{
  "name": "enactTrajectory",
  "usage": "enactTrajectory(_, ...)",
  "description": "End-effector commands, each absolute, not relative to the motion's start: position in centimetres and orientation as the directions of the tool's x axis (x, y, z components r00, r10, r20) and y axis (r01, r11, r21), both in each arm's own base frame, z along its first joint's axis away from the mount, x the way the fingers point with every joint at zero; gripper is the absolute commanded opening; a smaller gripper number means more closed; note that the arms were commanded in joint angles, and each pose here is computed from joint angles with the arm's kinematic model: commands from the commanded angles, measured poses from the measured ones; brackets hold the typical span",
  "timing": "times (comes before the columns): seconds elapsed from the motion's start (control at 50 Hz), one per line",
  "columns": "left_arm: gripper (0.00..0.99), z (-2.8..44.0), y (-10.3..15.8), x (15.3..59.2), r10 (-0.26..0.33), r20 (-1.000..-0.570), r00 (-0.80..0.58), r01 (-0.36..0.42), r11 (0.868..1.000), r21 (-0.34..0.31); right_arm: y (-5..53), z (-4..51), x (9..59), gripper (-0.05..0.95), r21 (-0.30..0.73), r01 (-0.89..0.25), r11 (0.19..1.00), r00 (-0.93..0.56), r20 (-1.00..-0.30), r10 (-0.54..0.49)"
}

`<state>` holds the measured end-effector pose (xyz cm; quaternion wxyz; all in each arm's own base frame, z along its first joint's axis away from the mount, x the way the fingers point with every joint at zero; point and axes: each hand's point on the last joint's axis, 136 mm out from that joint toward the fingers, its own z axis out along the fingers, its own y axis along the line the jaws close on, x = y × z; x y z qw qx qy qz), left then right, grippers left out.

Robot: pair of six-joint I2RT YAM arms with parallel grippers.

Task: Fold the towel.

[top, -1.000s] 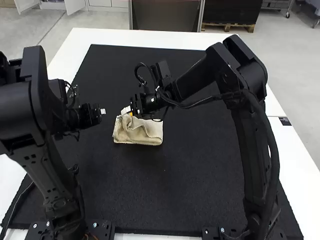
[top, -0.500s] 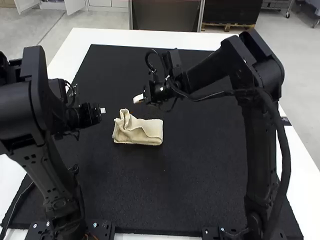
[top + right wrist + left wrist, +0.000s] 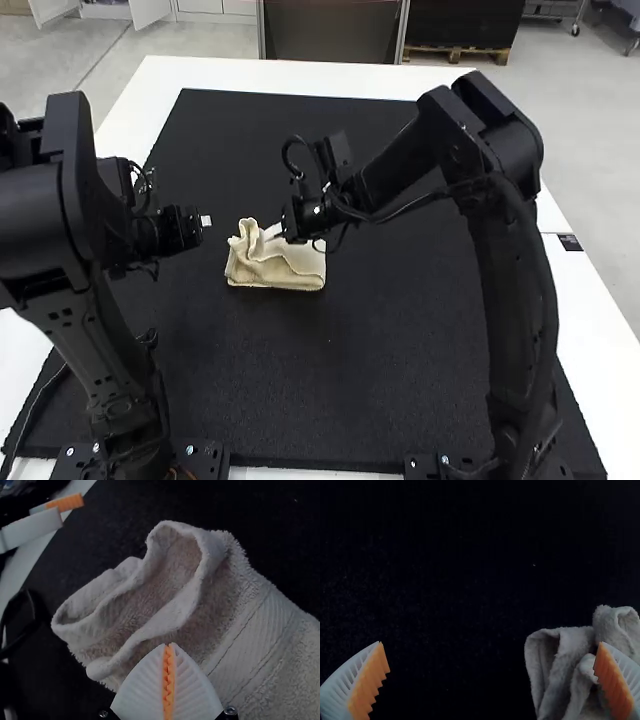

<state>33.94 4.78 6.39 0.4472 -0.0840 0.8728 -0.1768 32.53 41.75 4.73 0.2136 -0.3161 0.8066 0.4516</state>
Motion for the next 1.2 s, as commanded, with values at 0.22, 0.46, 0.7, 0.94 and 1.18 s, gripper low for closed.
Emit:
enactTrajectory(0.22,0.962,7.0,4.6,34.0,-0.302,-0.763,-0.572,0.033,0.921,-0.388,42.6,1.4,30.9,-0.02,0.602,-0.711,0.362,-0.703,-0.613,-0.360)
enactTrajectory(0.46,0.962,7.7,4.5,34.0,-0.293,-0.777,-0.557,0.045,0.923,-0.381,42.8,-1.3,30.2,-0.02,0.607,-0.712,0.353,-0.702,-0.609,-0.369)
enactTrajectory(0.7,0.962,8.3,4.4,34.1,-0.294,-0.786,-0.544,0.054,0.923,-0.382,43.3,-1.2,29.6,-0.02,0.631,-0.704,0.325,-0.709,-0.602,-0.367)
enactTrajectory(0.94,0.962,9.6,4.6,34.4,-0.305,-0.800,-0.516,0.053,0.921,-0.385,43.1,8.0,32.3,-0.02,0.633,-0.719,0.287,-0.694,-0.679,-0.239)
enactTrajectory(1.18,0.962,14.1,5.0,36.1,-0.337,-0.833,-0.439,0.064,0.913,-0.403,39.3,19.1,36.2,-0.02,0.579,-0.762,0.290,-0.619,-0.783,-0.061)
